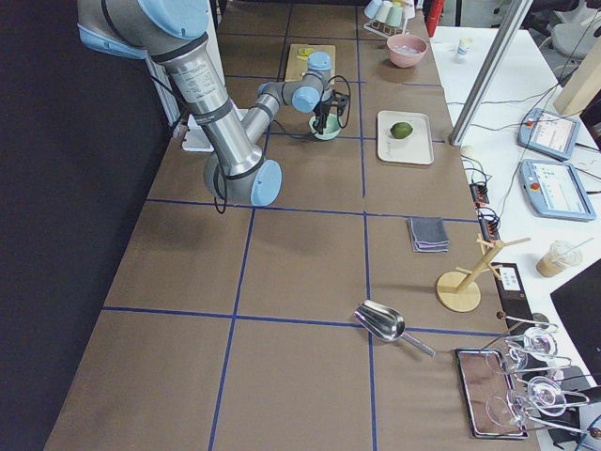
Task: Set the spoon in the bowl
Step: 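Set the green bowl down, open the right gripper and withdraw it, then move the left gripper over the white spoon on the cutting board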
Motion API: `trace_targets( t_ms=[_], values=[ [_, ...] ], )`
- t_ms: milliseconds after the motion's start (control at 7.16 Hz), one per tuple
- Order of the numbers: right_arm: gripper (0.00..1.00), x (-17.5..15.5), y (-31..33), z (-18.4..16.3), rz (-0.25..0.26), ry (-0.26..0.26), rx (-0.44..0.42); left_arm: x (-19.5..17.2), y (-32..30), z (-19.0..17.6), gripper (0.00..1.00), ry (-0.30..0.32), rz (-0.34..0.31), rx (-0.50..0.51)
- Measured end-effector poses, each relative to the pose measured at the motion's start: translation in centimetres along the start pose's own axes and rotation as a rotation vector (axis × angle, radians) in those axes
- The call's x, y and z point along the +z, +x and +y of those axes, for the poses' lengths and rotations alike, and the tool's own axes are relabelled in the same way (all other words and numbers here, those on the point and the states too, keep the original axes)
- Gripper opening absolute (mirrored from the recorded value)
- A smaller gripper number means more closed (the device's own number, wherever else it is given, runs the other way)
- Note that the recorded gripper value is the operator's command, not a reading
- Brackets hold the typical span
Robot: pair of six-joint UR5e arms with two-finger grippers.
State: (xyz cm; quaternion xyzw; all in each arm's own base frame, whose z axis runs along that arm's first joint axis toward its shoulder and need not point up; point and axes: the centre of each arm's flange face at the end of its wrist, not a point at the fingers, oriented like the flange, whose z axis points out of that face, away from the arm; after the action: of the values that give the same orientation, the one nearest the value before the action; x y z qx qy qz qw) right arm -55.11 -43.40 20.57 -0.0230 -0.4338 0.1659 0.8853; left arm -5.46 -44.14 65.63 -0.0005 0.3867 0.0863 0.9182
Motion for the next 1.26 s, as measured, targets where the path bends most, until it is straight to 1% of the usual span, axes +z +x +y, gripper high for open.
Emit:
trace_targets(
  t_ms=[140,279,419,699,838,978,1118,1257],
  values=[
    [1.00,-1.3,0.6,-2.2,-0.006,0.005,0.007,-0.1,0.1,-0.1,1.00,0.003,-0.001,0.003],
    [1.00,-2.6,2.4,-5.2,-0.006,-0.001,-0.001,-0.3,0.2,-0.3,1.00,0.006,-0.004,0.007],
    [1.00,-4.1,5.6,-8.6,0.000,-0.005,-0.037,-0.3,0.3,-0.4,1.00,0.006,-0.006,0.011],
    [1.00,-7.3,15.5,-16.7,0.020,-0.037,-0.185,-0.1,0.5,-0.7,1.00,0.010,-0.010,0.026],
    [1.00,-9.0,22.2,-20.9,0.035,-0.049,-0.268,-0.2,0.7,-1.0,1.00,0.024,-0.013,0.038],
    [1.00,-10.5,29.4,-24.3,0.062,-0.048,-0.350,-0.5,0.9,-1.3,1.00,0.035,-0.013,0.047],
    [1.00,-12.5,37.3,-26.9,0.103,-0.048,-0.434,-0.9,1.3,-2.0,1.00,0.046,-0.014,0.059],
    [1.00,-15.0,44.0,-28.6,0.144,-0.062,-0.502,-1.5,1.7,-3.1,1.00,0.069,-0.018,0.082]
  ],
)
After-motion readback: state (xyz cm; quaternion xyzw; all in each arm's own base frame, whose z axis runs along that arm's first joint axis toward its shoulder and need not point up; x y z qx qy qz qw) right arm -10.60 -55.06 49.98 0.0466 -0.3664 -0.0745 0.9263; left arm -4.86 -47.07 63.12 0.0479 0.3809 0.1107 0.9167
